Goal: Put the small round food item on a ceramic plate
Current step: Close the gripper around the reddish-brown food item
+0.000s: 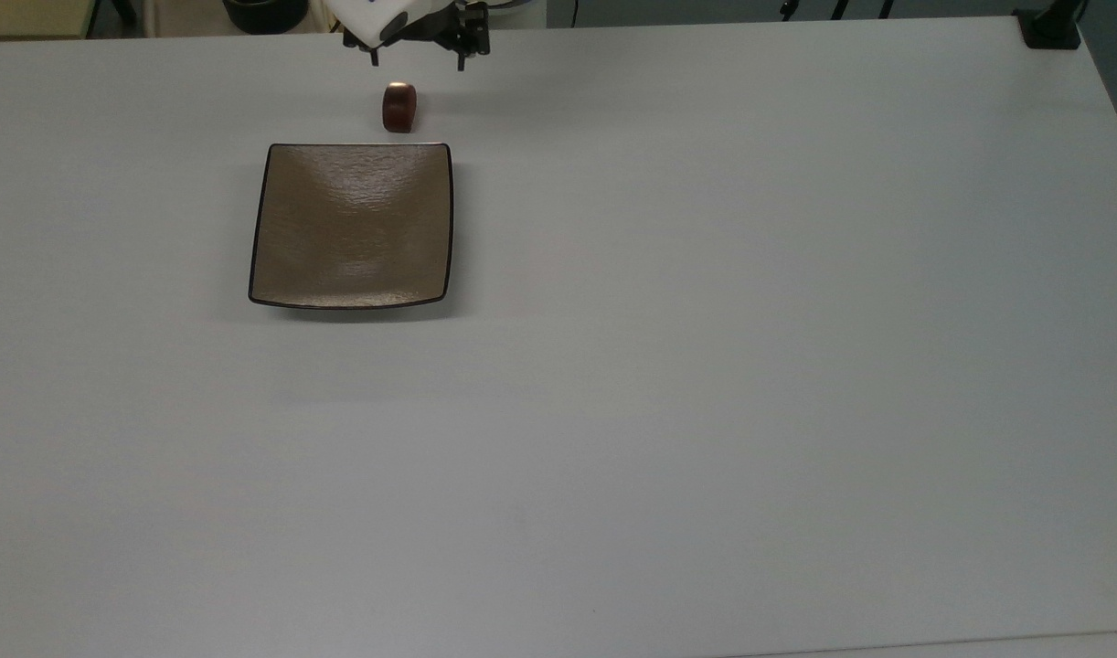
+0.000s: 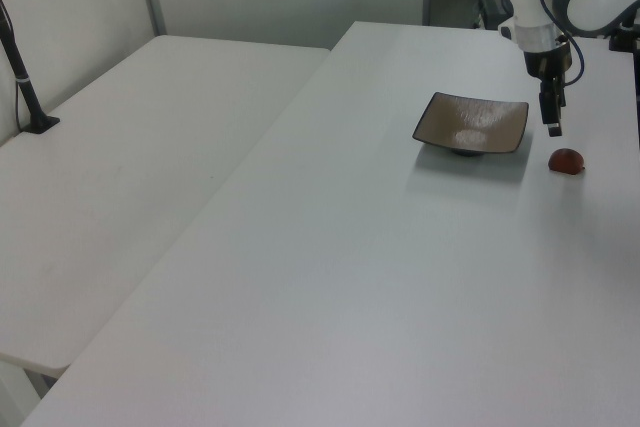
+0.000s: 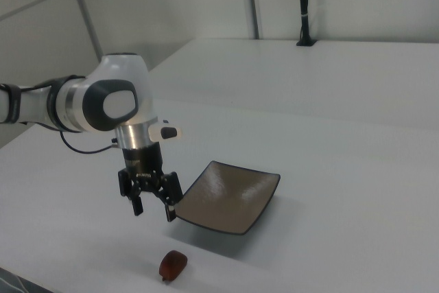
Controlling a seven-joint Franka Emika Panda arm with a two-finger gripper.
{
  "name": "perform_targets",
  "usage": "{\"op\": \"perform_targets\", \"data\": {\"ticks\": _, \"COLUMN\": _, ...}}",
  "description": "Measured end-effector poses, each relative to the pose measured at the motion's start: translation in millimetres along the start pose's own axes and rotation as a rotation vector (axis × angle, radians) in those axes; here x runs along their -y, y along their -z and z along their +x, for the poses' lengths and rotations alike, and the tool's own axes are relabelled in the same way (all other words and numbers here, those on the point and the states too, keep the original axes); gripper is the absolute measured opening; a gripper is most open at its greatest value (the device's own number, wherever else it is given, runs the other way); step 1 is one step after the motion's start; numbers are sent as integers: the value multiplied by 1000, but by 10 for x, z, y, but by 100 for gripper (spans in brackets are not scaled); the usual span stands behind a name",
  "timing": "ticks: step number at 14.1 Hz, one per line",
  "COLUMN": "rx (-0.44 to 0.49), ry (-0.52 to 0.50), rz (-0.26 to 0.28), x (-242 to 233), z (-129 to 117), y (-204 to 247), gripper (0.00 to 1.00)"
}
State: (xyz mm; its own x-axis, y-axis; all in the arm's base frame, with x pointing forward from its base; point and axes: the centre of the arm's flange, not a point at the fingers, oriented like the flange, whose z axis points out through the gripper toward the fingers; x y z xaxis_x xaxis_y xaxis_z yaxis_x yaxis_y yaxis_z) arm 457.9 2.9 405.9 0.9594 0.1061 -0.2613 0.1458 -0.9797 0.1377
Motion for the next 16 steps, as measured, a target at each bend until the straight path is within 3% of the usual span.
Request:
{"op": "perform_targets", "data": {"ticks": 11, "rx": 49, "ry": 12, "rz": 5, "x": -193, "z": 102, "y": -1038, "gripper": 100}}
{"op": "perform_targets", "data": {"ticks": 12, "rx": 55, "ry": 19, "rz": 6, "x": -193, "z": 112, "y": -1081, "gripper": 94}}
{"op": "perform_targets", "data": {"ticks": 16, "rx": 63, "ry": 66, "rz": 10, "x": -211, "z": 115, "y": -1120, "gripper": 36}}
